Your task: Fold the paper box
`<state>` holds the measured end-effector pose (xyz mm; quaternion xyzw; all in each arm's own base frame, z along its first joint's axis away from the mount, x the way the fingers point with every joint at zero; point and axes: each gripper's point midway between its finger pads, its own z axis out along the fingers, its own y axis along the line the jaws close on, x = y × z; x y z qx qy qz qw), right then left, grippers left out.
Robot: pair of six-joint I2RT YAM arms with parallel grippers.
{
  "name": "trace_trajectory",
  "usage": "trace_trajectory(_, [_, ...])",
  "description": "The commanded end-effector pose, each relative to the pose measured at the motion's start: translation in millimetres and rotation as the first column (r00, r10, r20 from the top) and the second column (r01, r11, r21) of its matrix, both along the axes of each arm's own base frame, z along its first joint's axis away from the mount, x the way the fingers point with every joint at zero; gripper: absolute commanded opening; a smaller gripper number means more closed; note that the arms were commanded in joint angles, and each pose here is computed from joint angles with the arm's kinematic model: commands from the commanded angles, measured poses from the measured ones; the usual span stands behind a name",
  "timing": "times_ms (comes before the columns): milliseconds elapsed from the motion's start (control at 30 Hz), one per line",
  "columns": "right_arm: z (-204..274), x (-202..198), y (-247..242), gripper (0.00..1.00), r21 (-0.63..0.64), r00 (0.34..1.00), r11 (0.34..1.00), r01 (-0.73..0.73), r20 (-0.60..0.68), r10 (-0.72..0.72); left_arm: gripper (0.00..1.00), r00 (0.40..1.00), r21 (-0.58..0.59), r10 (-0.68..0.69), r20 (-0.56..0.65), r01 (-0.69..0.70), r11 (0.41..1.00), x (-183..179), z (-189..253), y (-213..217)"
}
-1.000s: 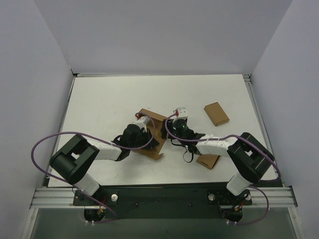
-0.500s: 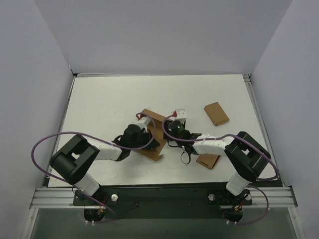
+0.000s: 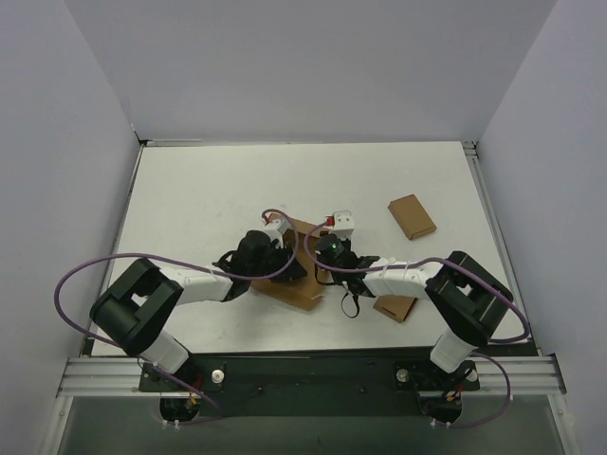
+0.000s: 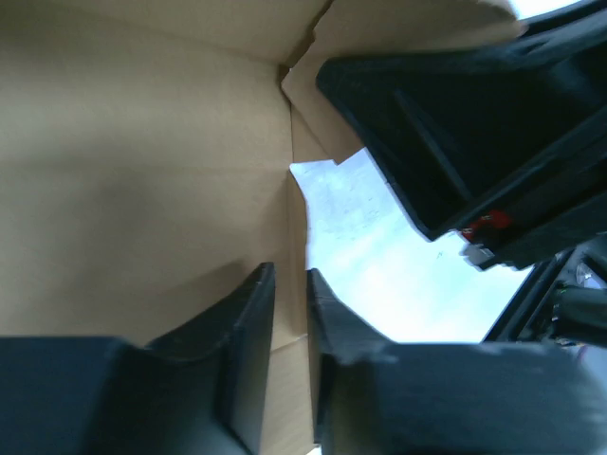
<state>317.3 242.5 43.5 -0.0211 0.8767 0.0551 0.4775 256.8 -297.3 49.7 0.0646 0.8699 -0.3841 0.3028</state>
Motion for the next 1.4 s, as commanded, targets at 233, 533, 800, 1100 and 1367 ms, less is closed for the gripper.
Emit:
trace_trajectory(233, [6, 2, -5, 0.11, -0.073, 0.997, 0.997, -0.037, 0.07, 0.042, 0.53, 0.986, -0.044, 0.088, 0.138, -0.083, 0.996, 22, 83, 42])
trace_trajectory(533, [10, 0, -7, 0.11, -0.093, 0.994, 0.995, -0.032, 0.105, 0.041, 0.67, 0.958, -0.037, 0.211, 0.193, -0.208, 0.978, 15, 116, 88])
trace_trajectory(800, [11, -5, 0, 0.11, -0.117, 0.989, 0.992, -0.04, 0.134, 0.056, 0.73, 0.945, -0.006, 0.303, 0.125, -0.304, 0.953, 29, 78, 106])
trace_trajectory(1100, [11, -14, -3, 0.11, -0.144, 0.985, 0.989, -0.02, 0.167, 0.044, 0.71, 0.925, -0.031, 0.368, 0.096, -0.367, 0.93, 35, 54, 112])
trace_trajectory(1367, [7, -18, -5, 0.11, -0.16, 0.983, 0.987, -0.008, 0.18, 0.037, 0.7, 0.932, -0.135, 0.343, 0.115, -0.328, 0.935, 30, 69, 103])
